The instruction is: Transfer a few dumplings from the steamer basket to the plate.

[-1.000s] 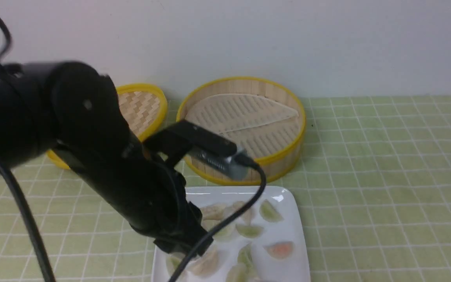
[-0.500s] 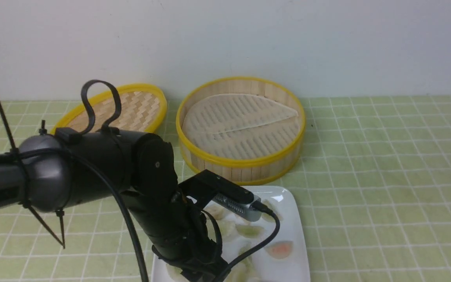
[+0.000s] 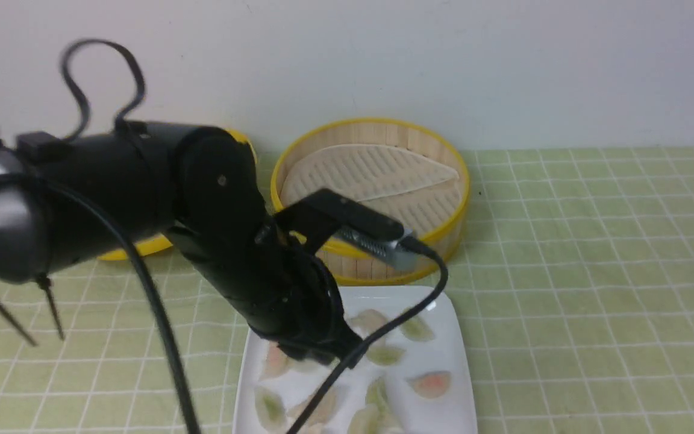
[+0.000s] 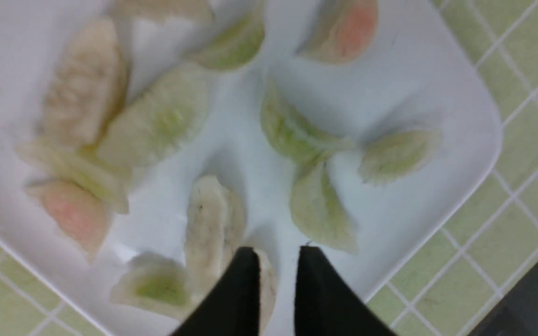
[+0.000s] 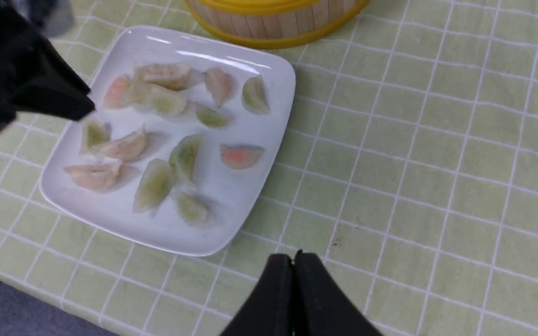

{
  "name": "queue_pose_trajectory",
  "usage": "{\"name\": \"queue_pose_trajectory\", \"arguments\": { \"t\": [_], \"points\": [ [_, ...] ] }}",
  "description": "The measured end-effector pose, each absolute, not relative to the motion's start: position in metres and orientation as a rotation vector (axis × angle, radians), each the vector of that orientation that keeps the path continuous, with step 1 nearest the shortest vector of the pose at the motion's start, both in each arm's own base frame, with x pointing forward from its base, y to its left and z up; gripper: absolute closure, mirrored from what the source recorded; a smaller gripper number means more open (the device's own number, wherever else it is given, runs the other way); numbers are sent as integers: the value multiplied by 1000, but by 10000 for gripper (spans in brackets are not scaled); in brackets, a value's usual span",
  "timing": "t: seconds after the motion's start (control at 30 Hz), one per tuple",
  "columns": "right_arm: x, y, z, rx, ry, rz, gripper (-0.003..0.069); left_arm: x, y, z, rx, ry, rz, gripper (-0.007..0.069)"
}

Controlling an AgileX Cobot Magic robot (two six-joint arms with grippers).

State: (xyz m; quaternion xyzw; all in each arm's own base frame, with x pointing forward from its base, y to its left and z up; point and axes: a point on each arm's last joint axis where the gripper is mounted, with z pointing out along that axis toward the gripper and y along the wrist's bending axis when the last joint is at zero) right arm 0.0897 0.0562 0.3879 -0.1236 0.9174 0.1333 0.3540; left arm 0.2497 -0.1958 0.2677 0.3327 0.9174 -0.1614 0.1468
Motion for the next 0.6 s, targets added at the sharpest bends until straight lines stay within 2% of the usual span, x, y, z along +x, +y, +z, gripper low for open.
{"name": "queue_pose_trajectory", "arguments": {
  "t": [0.03, 0.1, 0.23, 0.33, 0.47, 0.6],
  "points": [
    [89, 55, 388, -319, 2366, 342, 673, 246, -191, 284, 926, 2591, -478, 592],
    [86, 53, 390, -316, 2353, 346, 673, 238, -183, 306, 872, 2526, -497, 617],
    [75, 43, 394, -303, 2289, 372, 673, 209, -160, 359, 770, 2319, -527, 631],
    [59, 28, 398, -276, 2128, 412, 673, 182, -139, 385, 711, 2153, -532, 631],
    [40, 9, 392, -206, 1906, 480, 673, 146, -110, 392, 627, 1980, -526, 631],
    [16, -11, 377, -156, 1634, 551, 673, 116, -85, 375, 581, 1845, -492, 631]
  ]
}}
